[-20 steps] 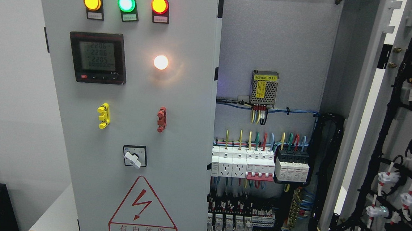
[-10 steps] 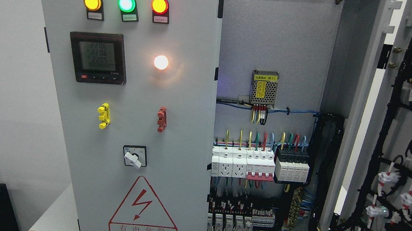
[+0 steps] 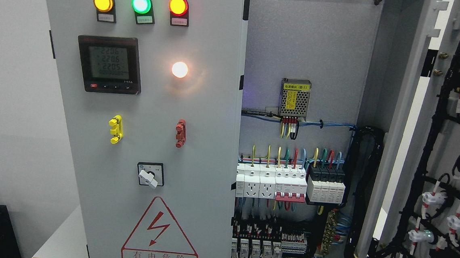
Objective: Open door with both hands
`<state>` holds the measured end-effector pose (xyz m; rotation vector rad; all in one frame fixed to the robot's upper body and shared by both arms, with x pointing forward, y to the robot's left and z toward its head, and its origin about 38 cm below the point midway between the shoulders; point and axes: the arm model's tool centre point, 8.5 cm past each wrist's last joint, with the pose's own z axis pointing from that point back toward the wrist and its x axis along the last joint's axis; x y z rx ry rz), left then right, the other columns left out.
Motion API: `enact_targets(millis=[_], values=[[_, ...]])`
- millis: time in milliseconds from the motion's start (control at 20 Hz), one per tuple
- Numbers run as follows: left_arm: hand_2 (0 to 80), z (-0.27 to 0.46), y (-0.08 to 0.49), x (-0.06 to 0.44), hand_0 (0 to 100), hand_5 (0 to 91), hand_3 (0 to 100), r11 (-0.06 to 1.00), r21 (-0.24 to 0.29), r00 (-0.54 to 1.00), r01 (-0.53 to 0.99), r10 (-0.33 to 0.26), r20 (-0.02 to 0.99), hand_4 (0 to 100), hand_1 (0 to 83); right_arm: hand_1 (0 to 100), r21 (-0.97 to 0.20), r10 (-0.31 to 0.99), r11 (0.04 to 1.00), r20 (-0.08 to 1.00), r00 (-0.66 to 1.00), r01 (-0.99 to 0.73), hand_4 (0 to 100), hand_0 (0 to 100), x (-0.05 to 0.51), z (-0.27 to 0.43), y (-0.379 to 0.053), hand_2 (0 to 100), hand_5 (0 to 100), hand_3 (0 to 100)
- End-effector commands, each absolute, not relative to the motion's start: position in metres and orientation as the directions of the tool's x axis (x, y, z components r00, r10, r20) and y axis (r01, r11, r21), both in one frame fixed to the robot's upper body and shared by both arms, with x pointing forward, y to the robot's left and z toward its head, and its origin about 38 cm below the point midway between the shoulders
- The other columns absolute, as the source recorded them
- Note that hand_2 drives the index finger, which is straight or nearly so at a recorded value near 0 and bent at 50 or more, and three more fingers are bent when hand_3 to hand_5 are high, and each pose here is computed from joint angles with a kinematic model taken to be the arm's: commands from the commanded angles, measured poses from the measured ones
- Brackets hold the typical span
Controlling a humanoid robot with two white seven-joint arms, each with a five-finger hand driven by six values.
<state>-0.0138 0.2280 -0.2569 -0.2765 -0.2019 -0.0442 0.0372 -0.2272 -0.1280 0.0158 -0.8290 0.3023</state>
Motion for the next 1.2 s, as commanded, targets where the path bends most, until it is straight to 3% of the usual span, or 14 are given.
enact_targets(millis=[0, 601, 1151], values=[[0.0, -0.257, 0.219, -0.012, 0, 0.0, 0, 0.957, -0.28, 0.978, 0.071, -0.011, 0.208, 3, 0.0, 0, -0.061, 0.239, 0.906, 0.89, 0.387, -0.418, 0, 11, 0.097, -0.059, -0.18, 0, 0, 0], [0.0, -0.257, 0.219, -0.013, 0, 0.0, 0, 0.957, -0.281, 0.978, 0.07, -0.011, 0.207, 3, 0.0, 0, -0.017, 0.092, 0.873, 0.987, 0.129, -0.487, 0, 11, 0.147, 0.026, -0.134, 0, 0, 0], [0.0, -0.257, 0.219, -0.013, 0, 0.0, 0, 0.957, -0.281, 0.978, 0.07, -0.011, 0.207, 3, 0.0, 0, 0.011, -0.071, 0.858, 0.993, -0.098, -0.513, 0, 11, 0.182, 0.08, -0.105, 0, 0, 0]])
